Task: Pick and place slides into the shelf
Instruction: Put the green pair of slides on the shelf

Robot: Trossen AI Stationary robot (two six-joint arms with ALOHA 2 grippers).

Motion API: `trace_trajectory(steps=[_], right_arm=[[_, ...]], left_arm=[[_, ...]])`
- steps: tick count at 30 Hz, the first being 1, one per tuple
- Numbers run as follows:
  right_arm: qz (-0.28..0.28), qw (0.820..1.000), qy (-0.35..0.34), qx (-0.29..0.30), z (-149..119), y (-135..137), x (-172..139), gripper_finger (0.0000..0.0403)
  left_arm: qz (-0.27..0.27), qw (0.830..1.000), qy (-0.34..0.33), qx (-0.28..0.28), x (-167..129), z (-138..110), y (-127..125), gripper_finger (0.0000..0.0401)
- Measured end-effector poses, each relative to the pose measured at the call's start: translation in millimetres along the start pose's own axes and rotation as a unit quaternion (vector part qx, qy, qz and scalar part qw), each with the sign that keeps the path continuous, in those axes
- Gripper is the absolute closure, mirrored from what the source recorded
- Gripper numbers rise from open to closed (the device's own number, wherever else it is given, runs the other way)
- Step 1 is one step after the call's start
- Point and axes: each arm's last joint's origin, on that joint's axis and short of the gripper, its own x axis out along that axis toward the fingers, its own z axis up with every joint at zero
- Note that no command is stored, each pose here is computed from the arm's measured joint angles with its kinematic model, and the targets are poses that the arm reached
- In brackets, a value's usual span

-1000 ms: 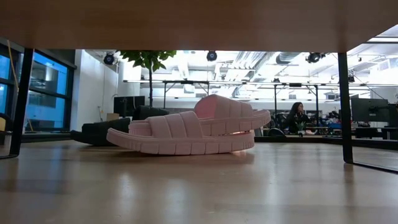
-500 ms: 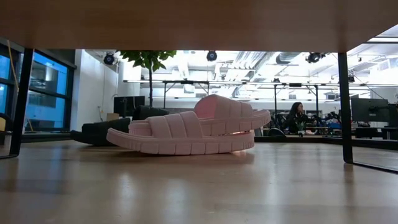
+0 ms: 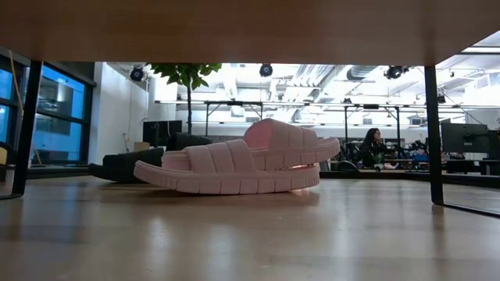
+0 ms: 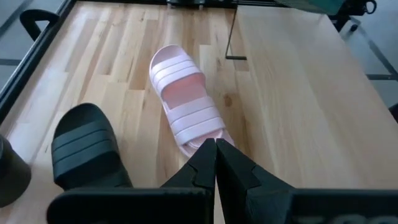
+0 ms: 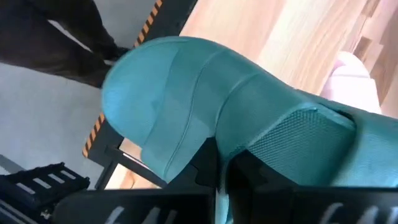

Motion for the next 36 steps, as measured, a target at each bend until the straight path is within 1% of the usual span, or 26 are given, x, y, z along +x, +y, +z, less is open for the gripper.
trace_trajectory(steps=[5,19,25,36], right_arm=[[0.005,1.0,-0.004,-0.003,1.0,11.7,1.9,0.0403],[0.022,1.0,-0.005,0.017,-0.6,39.6,3.8,0.0403],[0.028,0.999,-0.015,0.024,0.8,47.3,4.3,0.0403],[0.051,0.998,0.004,0.025,7.4,58.9,26.9,0.0403]], left_arm=[[0.0,1.0,0.0,0.0,0.0,-0.1,0.0,0.04],[0.0,1.0,0.001,0.0,0.1,-0.2,0.0,0.04],[0.0,1.0,0.001,0.0,0.1,-0.2,0.0,0.04],[-0.001,1.0,0.001,0.0,0.0,-0.3,-0.1,0.04]])
